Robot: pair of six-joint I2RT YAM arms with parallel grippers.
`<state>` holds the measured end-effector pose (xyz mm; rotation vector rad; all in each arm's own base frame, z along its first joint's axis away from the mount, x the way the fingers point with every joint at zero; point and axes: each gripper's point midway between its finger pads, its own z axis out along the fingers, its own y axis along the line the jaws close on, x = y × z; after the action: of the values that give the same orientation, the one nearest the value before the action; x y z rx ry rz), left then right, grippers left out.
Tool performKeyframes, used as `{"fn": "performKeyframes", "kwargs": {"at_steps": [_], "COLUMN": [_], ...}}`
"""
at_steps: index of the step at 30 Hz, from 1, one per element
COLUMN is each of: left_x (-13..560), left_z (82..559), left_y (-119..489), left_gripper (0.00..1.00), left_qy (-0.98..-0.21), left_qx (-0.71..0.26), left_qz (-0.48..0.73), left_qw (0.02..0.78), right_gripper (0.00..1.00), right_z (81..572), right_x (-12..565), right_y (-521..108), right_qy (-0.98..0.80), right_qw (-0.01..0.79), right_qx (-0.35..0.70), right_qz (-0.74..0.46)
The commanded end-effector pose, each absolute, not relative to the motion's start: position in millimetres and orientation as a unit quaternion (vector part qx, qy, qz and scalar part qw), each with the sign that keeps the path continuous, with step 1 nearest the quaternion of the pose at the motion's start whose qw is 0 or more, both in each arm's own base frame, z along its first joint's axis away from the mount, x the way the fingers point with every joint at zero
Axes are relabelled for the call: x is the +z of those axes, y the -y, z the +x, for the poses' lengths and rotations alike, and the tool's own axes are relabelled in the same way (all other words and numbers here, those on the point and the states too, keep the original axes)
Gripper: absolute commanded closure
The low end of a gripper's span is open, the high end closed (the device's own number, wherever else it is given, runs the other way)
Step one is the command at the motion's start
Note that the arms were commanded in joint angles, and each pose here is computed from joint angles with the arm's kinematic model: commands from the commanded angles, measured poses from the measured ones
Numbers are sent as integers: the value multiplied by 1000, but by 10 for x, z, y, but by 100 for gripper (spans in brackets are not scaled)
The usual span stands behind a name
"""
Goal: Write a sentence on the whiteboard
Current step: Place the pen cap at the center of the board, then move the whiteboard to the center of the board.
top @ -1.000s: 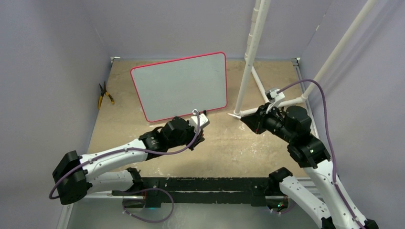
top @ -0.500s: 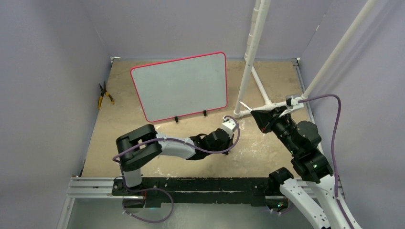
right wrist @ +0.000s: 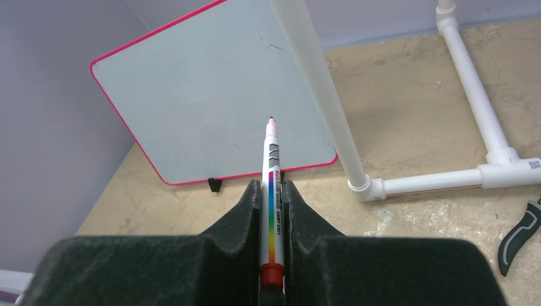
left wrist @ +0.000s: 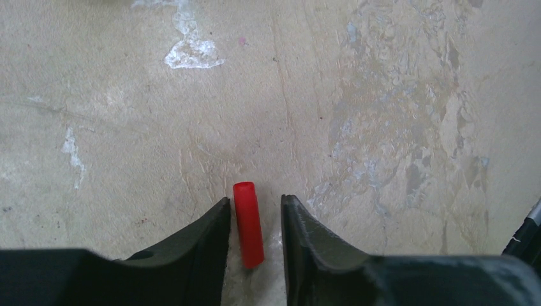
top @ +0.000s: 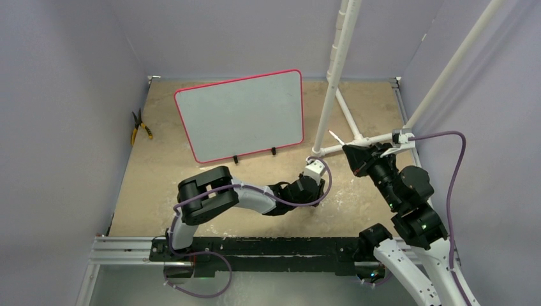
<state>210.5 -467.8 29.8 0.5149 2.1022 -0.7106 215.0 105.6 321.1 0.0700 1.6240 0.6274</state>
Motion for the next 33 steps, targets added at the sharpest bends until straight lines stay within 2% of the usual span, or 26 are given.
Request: {"fn": "performKeyframes", "kwargs": {"at_steps": [1, 4, 5, 10, 21, 26, 33], "left_x": [546, 600, 622, 765, 899, 843, 688], "left_z": [2180, 2200, 2206, 2280, 2850, 3041, 3199], "left_y": [4597, 4367, 4265, 3598, 2056, 1790, 1751], "left_gripper": [50, 35, 34, 36, 36, 37, 39], "left_qy": [-826, -830, -832, -837, -840, -835, -834], "left_qx": [-290, -264, -254, -206, -49, -31, -26], "left_qz": [169, 162, 156, 109, -58, -108, -132], "left_qw": [453, 464, 469, 495, 537, 539, 535], "right_gripper": [100, 100, 100, 100, 100, 100, 100], "right_z": [2160, 2165, 2166, 2177, 2244, 2246, 2255], "right_x": [3283, 3305, 3315, 3314, 3275, 3262, 3238], "right_y": [-998, -998, -1002, -1016, -1144, -1181, -1207], "right_qy": [-702, -699, -698, -699, -701, -701, -703], "right_qw": [657, 659, 659, 659, 649, 646, 641], "right_qx": [273, 274, 275, 276, 294, 302, 306], "right_qz": [47, 49, 48, 45, 31, 29, 28]}}
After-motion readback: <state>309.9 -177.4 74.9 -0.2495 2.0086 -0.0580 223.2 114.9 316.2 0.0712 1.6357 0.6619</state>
